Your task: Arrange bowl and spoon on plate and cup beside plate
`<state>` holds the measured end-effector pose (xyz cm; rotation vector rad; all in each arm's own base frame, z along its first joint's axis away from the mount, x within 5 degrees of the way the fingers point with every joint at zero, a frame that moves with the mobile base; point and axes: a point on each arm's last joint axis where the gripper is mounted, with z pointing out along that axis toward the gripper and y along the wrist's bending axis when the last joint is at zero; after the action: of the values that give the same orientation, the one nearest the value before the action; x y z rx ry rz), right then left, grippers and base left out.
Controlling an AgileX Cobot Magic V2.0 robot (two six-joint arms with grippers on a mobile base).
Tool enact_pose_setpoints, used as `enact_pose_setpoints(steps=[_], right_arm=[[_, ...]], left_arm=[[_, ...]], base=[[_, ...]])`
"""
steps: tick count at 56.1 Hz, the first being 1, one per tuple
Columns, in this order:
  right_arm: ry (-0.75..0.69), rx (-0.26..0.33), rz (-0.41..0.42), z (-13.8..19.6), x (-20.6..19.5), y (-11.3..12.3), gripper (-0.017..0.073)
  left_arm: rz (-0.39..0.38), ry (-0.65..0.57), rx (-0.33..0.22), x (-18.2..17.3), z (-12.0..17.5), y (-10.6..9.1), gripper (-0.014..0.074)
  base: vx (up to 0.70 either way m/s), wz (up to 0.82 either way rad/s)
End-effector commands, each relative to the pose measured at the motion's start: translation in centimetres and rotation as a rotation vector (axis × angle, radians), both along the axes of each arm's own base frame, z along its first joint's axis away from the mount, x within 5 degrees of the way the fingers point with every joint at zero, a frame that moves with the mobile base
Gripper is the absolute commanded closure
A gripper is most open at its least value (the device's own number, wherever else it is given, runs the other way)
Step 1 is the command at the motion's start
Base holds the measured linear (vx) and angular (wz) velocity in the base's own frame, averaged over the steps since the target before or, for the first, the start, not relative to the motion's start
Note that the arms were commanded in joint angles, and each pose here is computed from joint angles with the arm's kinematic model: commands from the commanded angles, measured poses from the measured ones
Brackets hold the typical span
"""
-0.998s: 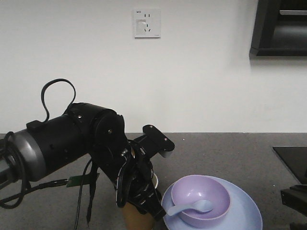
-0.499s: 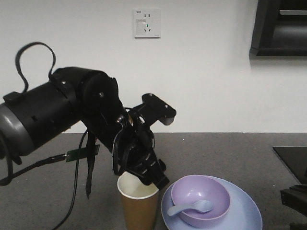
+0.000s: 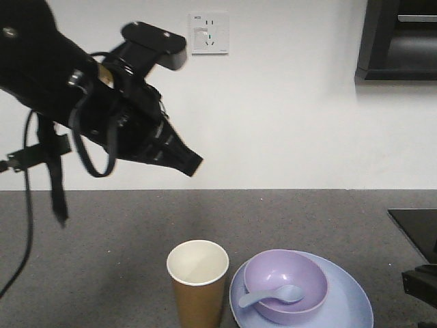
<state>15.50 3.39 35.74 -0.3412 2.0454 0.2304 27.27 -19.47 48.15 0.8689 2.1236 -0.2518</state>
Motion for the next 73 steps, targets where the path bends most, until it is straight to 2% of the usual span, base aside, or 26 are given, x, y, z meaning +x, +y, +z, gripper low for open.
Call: enact_pose_setpoints(steps=[1,9,19,23,32,45,68,73], right_arm=[[-0.111,0.028,-0.026,1.9,-0.5,-0.2,0.0568],[-0.181,0.004,-0.015,2.7,-1.9,-0.3,0.0568],[-0.293,0.033,-0.042,1.2,-3.9,-0.6,0.0567],[-0.324,0.025,-0.043,0.1,-4.9,-0.7,0.0567],[-0.39,-0.005,-0.06,-0.9,-6.1,-1.1,0.0567],[-0.389,-0.007,-0.056,-1.2,-6.5,-1.1,0.0567],[-0.389,-0.007,-0.056,-1.2,-6.5,-1.1,0.0567],[-0.389,-0.007,-0.056,-1.2,-6.5,-1.1,0.0567]], left_arm=[[0.032,-0.128,-0.099,-2.5,2.6,2.8,0.06],[0.056,-0.183,-0.143,-5.5,-0.5,5.4,0.06],[0.095,-0.219,-0.301,-10.4,-7.5,8.4,0.06],[0.102,-0.228,-0.34,-12.1,-9.7,9.4,0.06],[0.107,-0.274,-0.394,-15.0,-12.3,11.3,0.06],[0.103,-0.298,-0.411,-16.9,-13.1,12.5,0.06],[0.104,-0.294,-0.407,-16.9,-13.5,12.4,0.06],[0.09,-0.38,-0.366,-16.9,-14.0,12.8,0.06]], base=[[0.0,0.0],[0.0,0.0],[0.0,0.0],[0.0,0.0],[0.0,0.0],[0.0,0.0],[0.0,0.0],[0.0,0.0]])
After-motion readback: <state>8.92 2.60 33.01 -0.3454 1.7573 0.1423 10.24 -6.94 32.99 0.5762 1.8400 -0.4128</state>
